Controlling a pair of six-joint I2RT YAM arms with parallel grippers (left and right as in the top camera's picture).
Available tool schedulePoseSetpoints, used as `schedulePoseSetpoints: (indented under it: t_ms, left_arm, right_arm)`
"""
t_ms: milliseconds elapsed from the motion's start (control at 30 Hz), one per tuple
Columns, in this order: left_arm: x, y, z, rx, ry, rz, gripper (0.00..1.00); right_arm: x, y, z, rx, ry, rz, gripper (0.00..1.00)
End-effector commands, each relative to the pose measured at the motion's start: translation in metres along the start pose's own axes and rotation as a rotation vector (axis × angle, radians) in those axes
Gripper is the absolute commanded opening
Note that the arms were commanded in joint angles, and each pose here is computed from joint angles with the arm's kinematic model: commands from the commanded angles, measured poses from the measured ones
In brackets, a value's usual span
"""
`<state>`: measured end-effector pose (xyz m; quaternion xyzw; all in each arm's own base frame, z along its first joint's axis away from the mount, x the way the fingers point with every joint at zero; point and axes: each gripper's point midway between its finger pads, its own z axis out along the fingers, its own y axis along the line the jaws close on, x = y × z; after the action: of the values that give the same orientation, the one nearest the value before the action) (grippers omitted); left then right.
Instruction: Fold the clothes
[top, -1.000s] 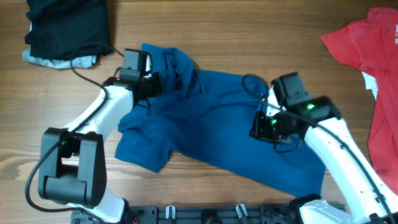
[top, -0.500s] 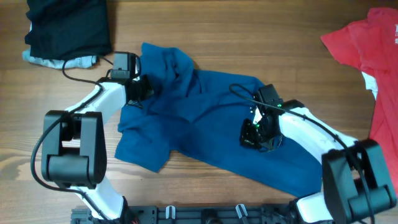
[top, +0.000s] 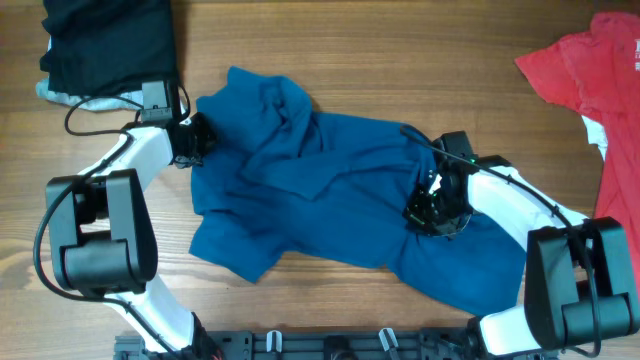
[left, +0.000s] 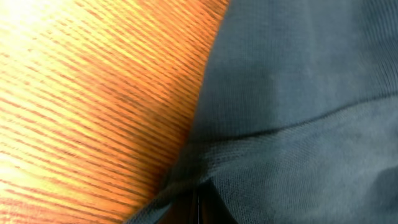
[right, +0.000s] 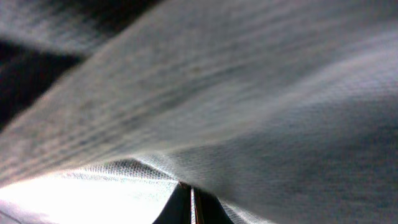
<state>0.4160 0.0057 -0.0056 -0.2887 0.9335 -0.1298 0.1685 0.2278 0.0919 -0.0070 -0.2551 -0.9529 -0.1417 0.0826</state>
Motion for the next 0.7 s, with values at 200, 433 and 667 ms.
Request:
schedulePoseSetpoints:
  t_ms: [200, 433, 667]
  left_arm:
    - [0.016, 0.168, 0.002, -0.430, 0.037, -0.463, 0.04]
    - [0.038, 0.216, -0.021, -0.507, 0.108, -0.709, 0.04]
    - [0.052, 0.204, -0.027, -0.455, 0.186, -0.797, 0.04]
  right_arm:
    - [-0.044, -0.042, -0.013, 0.123, -0.133, 0.042, 0.07]
    - [-0.090, 0.004, -0.056, 0.039, -0.278, -0.114, 0.16]
    - [-0.113, 0.042, -0.119, -0.002, -0.372, -0.202, 0.04]
